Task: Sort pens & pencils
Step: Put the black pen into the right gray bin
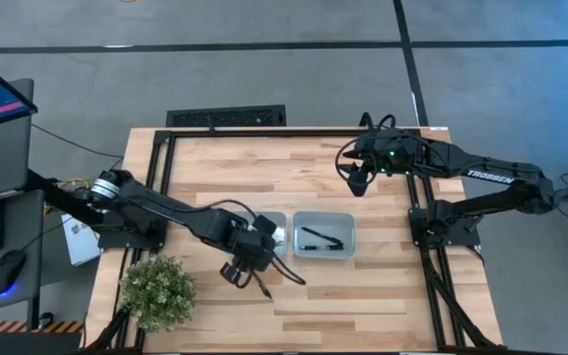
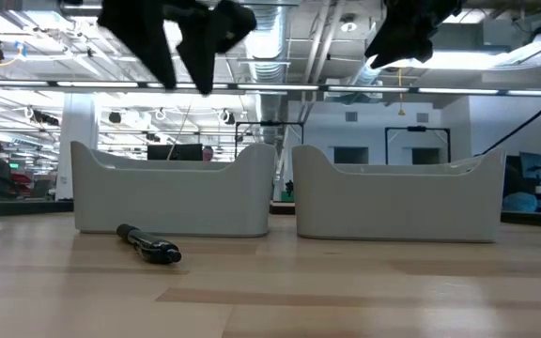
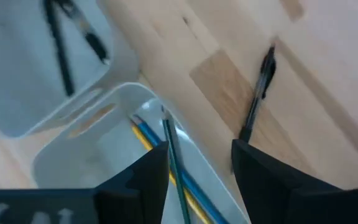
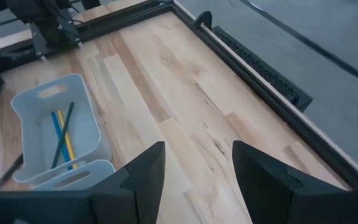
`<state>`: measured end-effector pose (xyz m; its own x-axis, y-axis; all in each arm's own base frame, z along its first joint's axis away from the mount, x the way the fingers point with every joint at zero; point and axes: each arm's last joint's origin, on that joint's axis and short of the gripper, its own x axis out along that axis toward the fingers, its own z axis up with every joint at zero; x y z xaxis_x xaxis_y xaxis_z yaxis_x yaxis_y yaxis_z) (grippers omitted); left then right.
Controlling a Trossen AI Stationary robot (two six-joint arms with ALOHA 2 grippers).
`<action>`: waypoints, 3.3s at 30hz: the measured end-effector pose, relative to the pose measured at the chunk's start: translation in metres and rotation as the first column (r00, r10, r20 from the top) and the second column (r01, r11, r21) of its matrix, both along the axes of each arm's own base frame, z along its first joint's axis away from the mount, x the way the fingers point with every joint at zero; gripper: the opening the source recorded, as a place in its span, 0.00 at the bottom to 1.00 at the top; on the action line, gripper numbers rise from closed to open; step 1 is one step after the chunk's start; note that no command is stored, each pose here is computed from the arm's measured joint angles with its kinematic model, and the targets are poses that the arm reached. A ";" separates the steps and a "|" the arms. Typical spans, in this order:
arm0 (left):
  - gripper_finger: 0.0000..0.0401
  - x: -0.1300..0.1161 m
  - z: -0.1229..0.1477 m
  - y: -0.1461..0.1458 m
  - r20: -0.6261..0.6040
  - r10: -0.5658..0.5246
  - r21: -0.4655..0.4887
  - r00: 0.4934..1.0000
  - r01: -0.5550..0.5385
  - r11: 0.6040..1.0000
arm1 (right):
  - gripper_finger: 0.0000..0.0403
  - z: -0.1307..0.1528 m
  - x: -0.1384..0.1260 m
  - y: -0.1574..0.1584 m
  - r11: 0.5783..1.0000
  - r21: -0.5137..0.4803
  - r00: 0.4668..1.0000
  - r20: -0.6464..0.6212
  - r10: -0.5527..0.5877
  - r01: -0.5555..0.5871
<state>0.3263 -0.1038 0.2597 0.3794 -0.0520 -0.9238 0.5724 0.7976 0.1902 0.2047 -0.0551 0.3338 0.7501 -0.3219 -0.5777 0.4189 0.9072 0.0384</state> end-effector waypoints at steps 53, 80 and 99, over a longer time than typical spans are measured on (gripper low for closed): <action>0.63 0.024 -0.093 -0.057 -0.141 -0.297 0.106 0.945 0.312 0.944 | 0.52 -0.002 -0.002 0.001 0.993 0.101 0.998 0.007 -0.069 0.068; 0.65 0.038 -0.107 -0.074 -0.151 -0.256 -0.040 0.955 0.253 0.967 | 0.52 -0.003 -0.001 0.003 0.993 0.102 0.998 -0.001 -0.059 0.059; 0.65 0.031 -0.119 -0.070 -0.176 -0.230 -0.050 0.957 0.225 0.973 | 0.52 -0.003 0.002 0.020 0.994 0.102 1.000 0.000 0.026 -0.026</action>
<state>0.3568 -0.1742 0.1411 0.1824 -0.1460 -0.9723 0.7621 0.6459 0.0460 0.2069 -0.0346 0.3310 0.7566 -0.2420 -0.6075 0.3957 0.9091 0.1306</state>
